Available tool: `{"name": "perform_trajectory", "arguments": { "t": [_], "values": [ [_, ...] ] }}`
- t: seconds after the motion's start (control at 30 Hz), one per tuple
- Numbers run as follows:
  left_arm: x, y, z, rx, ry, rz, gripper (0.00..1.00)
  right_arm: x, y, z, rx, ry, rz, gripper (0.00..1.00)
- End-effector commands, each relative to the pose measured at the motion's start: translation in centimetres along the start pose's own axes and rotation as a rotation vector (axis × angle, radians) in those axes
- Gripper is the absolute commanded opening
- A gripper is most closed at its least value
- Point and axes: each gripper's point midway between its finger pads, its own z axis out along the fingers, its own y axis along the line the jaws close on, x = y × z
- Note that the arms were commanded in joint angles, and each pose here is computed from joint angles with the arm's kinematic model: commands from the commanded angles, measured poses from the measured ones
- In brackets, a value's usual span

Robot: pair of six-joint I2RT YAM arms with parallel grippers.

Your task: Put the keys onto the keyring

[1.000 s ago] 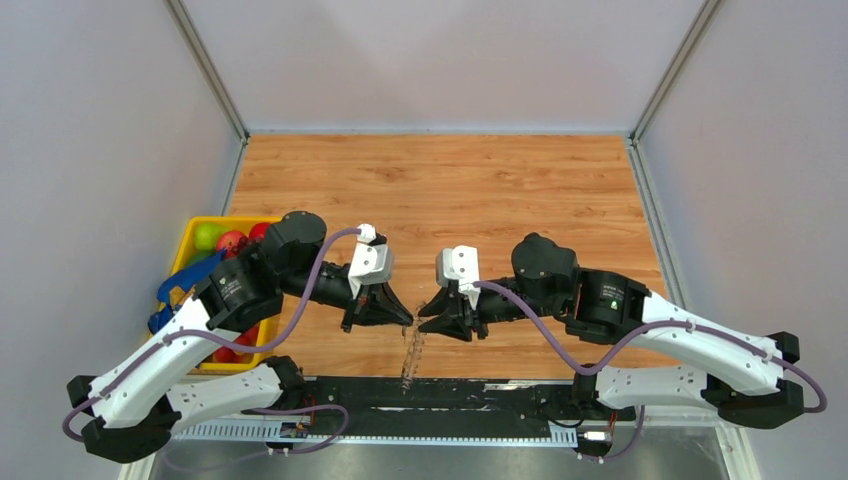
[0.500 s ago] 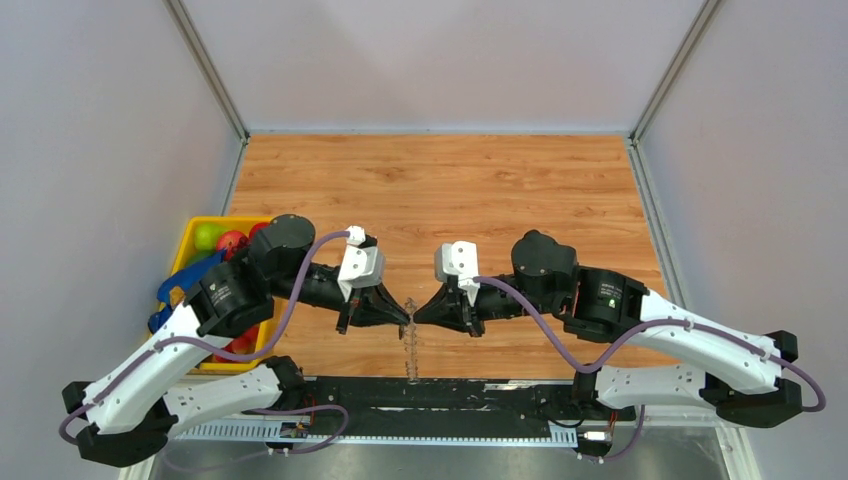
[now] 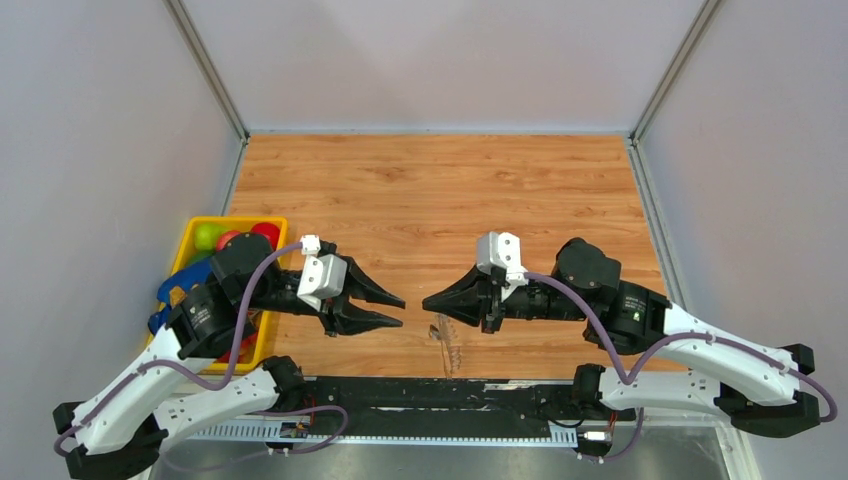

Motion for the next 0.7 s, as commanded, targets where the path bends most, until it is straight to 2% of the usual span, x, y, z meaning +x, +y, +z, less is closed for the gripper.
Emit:
{"name": "perform_trajectory", "arguments": {
  "t": [0.0, 0.3, 0.5, 0.53, 0.67],
  "values": [
    [-1.2, 0.6, 0.4, -0.019, -0.057, 0.027, 0.41, -2.8, 0.1, 0.0, 0.003, -0.114, 0.004, 0.0],
    [-0.8, 1.3, 0.7, -0.052, -0.074, 0.014, 0.44, -2.1, -0.6, -0.4, 0.049, -0.108, 0.008, 0.0],
    [0.1, 1.8, 0.3, -0.102, -0.066, -0.004, 0.45, 1.6, -1.8, -0.5, 0.13, -0.018, 0.058, 0.0],
    [0.5, 2.2, 0.3, -0.122, -0.06, -0.009, 0.45, 2.6, -2.0, -0.4, 0.143, 0.005, 0.073, 0.03],
    [1.8, 3.4, 0.2, -0.196, -0.041, -0.04, 0.45, 6.7, -3.0, -0.4, 0.212, 0.088, 0.124, 0.35]
  ]
}}
